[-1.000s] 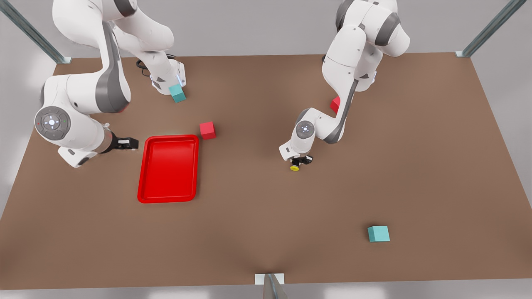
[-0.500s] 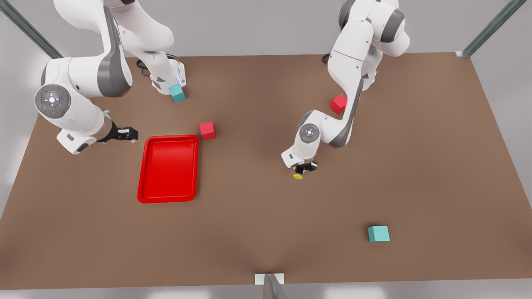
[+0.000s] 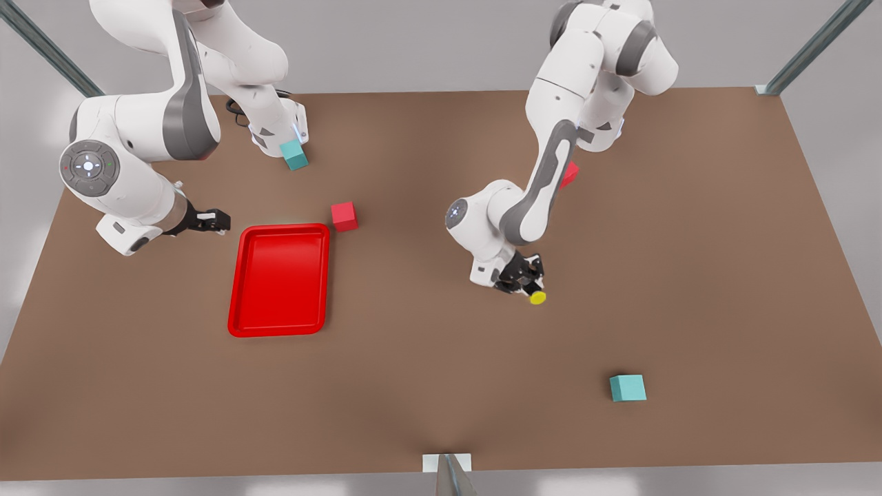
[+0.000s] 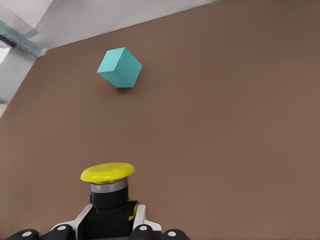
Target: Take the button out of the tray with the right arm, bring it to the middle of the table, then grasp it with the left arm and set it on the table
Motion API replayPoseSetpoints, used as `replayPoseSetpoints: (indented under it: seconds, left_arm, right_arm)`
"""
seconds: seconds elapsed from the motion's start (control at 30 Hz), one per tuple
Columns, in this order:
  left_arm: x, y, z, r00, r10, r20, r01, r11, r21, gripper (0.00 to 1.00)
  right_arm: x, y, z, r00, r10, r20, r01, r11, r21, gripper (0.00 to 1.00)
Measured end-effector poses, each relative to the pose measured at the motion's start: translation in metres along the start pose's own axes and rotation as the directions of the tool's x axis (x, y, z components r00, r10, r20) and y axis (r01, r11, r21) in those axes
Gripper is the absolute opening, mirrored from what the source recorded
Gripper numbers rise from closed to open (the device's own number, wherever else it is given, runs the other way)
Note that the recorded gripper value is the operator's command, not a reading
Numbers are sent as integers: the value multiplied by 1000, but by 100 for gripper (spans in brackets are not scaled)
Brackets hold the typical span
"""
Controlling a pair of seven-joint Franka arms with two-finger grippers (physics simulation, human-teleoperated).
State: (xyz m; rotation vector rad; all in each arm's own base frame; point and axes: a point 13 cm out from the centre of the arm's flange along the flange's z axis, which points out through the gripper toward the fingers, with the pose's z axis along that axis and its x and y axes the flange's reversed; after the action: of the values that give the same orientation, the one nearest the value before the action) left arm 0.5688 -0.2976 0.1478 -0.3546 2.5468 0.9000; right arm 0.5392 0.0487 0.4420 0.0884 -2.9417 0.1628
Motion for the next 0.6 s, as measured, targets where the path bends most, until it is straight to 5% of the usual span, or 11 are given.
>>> replayPoseSetpoints:
  seconds: [0.27,0.4,0.6]
  left_arm:
    - [38,10,55,859,-270,436,385,901,-200,46]
    - [40,12,84,726,-382,571,534,837,-119,46]
    - [50,1,105,564,-573,594,681,730,57,46]
  right_arm:
    - [0,-7,-1,1000,8,1,-8,1000,0,100]
    - [0,-12,-1,1000,15,0,-15,1000,0,100]
    - [0,-9,0,1000,7,-3,-7,1000,2,100]
